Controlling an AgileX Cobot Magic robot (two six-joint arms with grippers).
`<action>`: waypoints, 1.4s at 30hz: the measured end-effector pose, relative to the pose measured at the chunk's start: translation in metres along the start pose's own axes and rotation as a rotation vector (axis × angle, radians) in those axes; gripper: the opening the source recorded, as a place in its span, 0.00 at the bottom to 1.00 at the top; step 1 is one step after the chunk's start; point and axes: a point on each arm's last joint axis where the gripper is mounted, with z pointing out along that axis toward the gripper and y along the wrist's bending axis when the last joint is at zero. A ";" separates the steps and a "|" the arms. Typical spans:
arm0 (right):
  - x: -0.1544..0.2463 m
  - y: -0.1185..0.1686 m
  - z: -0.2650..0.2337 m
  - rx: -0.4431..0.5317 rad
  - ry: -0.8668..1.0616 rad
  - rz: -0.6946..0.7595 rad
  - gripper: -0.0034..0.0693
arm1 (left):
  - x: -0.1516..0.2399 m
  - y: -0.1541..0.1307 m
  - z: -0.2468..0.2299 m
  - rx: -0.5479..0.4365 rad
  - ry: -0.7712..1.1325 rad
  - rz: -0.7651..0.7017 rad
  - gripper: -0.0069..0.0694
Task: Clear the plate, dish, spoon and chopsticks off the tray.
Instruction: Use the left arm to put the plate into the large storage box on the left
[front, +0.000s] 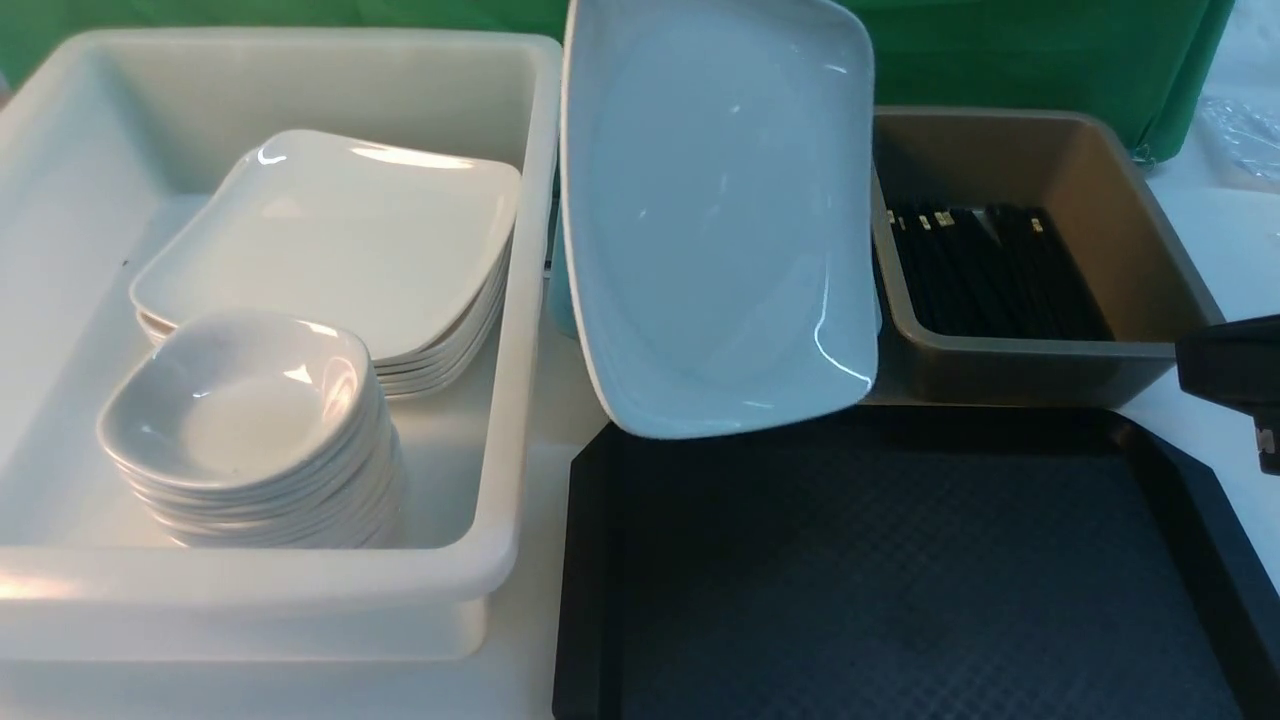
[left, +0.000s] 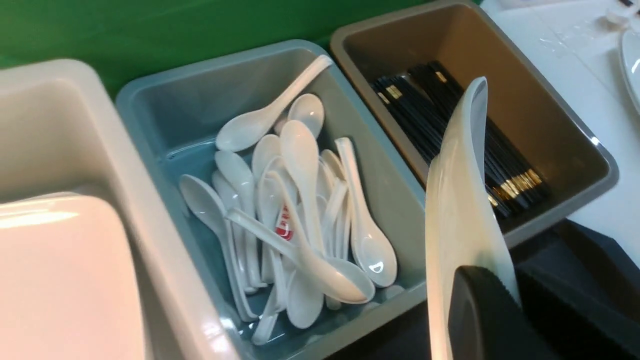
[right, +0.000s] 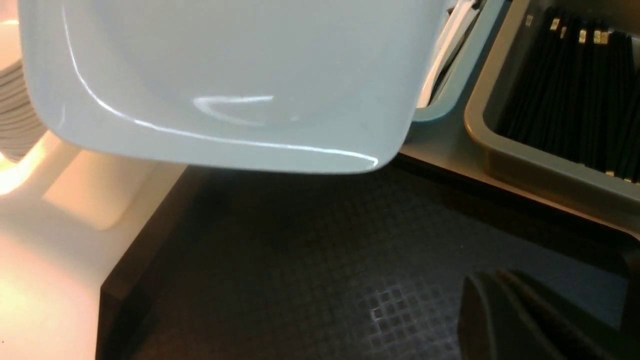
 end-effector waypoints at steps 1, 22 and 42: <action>0.000 0.000 0.000 0.000 0.000 0.000 0.08 | 0.000 0.005 -0.001 -0.004 0.000 -0.007 0.13; 0.000 0.000 0.000 0.000 0.000 -0.003 0.08 | -0.007 0.092 -0.060 -0.118 -0.139 -0.177 0.13; -0.052 0.021 0.012 -0.255 -0.027 -0.115 0.08 | 0.009 0.178 -0.136 -0.297 -0.289 -0.358 0.13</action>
